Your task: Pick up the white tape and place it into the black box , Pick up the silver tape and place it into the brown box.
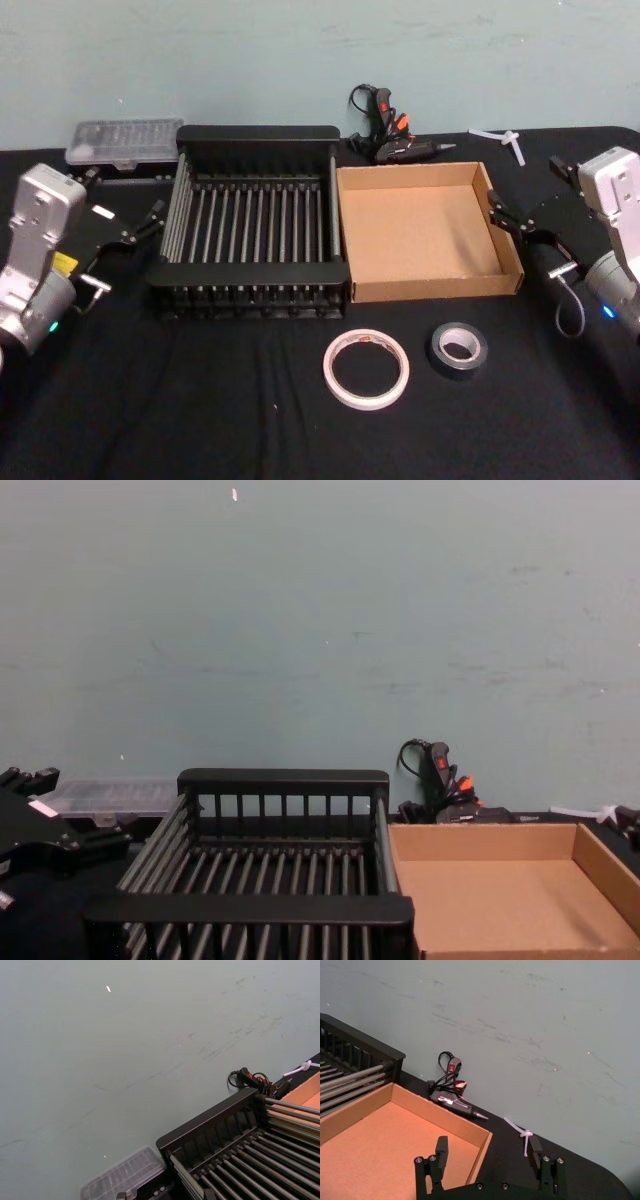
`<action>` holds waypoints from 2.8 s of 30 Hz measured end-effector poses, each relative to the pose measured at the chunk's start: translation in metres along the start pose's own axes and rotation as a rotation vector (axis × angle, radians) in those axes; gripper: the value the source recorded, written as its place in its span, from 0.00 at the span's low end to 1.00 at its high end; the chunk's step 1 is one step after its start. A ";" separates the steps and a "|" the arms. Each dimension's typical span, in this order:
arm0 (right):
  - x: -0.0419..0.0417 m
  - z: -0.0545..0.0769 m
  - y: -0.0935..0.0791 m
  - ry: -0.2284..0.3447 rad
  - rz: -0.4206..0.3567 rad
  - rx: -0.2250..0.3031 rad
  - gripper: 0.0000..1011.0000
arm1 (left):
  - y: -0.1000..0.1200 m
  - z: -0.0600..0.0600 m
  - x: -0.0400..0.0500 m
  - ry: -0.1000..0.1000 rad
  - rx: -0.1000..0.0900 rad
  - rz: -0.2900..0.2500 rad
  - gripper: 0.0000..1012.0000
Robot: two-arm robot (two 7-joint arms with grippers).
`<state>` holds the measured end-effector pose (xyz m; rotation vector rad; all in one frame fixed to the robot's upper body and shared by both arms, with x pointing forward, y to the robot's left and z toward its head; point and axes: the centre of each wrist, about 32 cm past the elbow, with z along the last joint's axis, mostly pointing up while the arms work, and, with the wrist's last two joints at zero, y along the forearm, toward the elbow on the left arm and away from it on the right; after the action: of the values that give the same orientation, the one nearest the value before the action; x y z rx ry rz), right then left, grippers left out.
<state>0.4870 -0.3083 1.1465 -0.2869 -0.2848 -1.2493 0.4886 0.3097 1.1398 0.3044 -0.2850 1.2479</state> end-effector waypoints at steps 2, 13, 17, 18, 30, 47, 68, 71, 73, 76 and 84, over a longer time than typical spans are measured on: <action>-0.0002 0.003 -0.001 0.011 0.004 -0.003 0.99 | 0.000 0.000 0.0000 0.000 0.000 0.000 0.99; -0.0006 0.026 -0.017 0.089 0.039 -0.030 0.99 | 0.000 0.000 0.0000 0.000 0.000 0.000 0.99; -0.0012 0.035 -0.024 0.127 0.060 -0.053 0.99 | 0.000 0.000 0.0000 0.000 0.000 0.000 0.99; -0.0012 0.036 -0.025 0.133 0.063 -0.057 0.99 | 0.000 0.000 0.0000 0.000 0.000 0.000 0.99; -0.0059 0.054 -0.049 0.218 0.130 -0.157 0.99 | 0.000 0.000 0.0000 0.000 0.000 0.000 0.99; -0.0165 0.064 -0.074 0.263 0.195 -0.254 0.99 | 0.000 0.000 0.0000 0.000 0.000 0.000 0.99; -0.0269 0.064 -0.091 0.313 0.234 -0.399 0.99 | 0.000 0.000 0.0000 0.000 0.000 0.000 0.99; -0.0276 0.063 -0.091 0.316 0.239 -0.408 0.99 | 0.000 0.000 0.0000 0.000 0.000 0.000 0.99; -0.0281 0.063 -0.091 0.317 0.241 -0.417 0.99 | 0.000 0.000 0.0000 0.000 0.000 0.000 0.99; -0.0286 0.061 -0.090 0.317 0.244 -0.431 0.99 | 0.000 0.000 0.0000 0.000 0.000 0.000 0.99; -0.0309 0.056 -0.086 0.318 0.256 -0.461 0.99 | 0.000 0.000 0.0000 0.000 0.000 0.000 0.99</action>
<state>0.3927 -0.2854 1.1924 -0.4960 0.3121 -1.0754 0.4886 0.3097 1.1398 0.3044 -0.2851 1.2479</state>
